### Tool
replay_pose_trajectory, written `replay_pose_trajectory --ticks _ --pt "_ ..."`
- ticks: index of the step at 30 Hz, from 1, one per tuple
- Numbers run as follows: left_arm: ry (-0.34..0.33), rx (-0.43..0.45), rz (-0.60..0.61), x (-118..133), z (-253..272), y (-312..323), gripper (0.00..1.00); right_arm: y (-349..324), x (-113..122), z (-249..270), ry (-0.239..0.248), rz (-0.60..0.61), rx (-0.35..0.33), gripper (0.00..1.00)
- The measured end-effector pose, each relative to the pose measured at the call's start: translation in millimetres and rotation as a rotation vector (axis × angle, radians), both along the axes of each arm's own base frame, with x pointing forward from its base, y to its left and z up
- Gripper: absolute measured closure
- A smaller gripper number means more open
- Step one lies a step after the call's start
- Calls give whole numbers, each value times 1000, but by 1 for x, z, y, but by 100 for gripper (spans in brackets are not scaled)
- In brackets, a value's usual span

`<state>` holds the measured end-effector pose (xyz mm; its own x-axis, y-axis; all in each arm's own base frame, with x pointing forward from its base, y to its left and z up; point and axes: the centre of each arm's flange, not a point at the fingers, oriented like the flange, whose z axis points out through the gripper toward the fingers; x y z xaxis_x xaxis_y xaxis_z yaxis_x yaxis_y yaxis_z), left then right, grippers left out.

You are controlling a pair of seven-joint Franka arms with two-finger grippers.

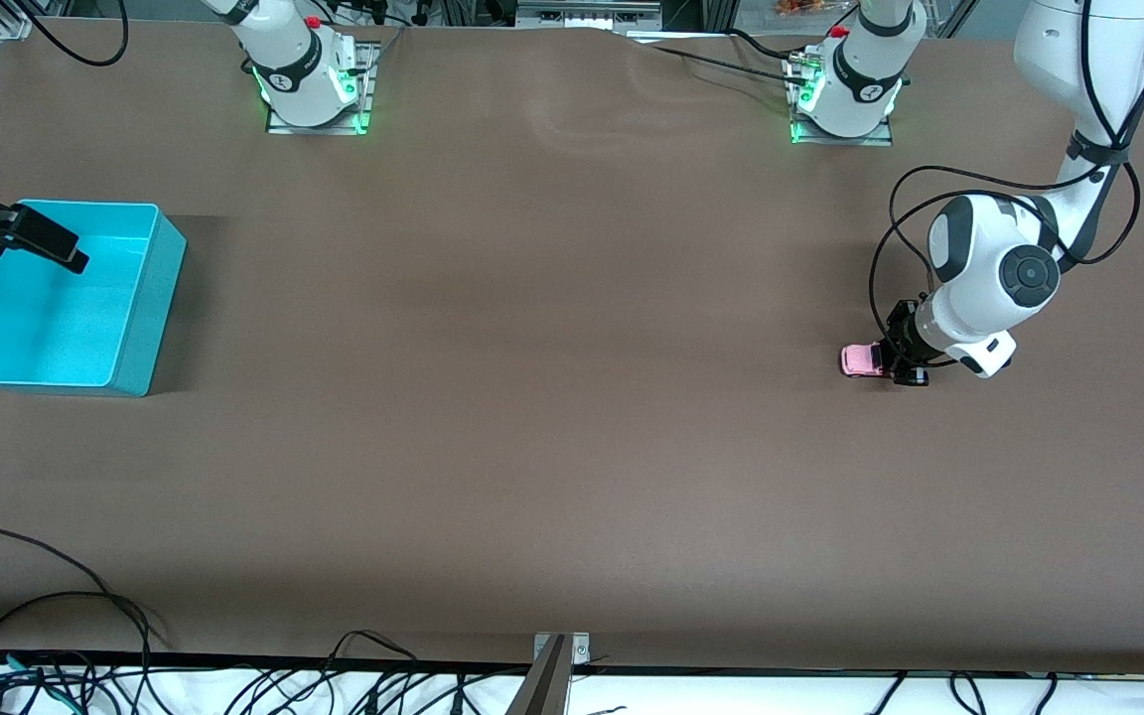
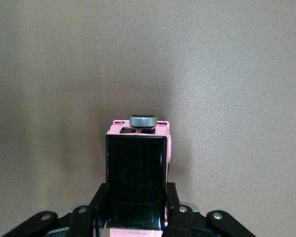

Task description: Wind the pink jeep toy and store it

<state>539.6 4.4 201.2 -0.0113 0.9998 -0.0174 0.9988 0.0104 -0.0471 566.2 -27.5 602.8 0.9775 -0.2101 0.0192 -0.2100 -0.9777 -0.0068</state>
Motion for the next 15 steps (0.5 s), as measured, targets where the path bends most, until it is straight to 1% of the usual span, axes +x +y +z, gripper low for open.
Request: replay_pose_trajectory --ticks 9,15 --pt "0 3 8 0 0 7 51 -1 0 0 -1 -2 0 0" --pt "0 24 -7 0 0 17 51 -2 0 0 -1 -3 0 0"
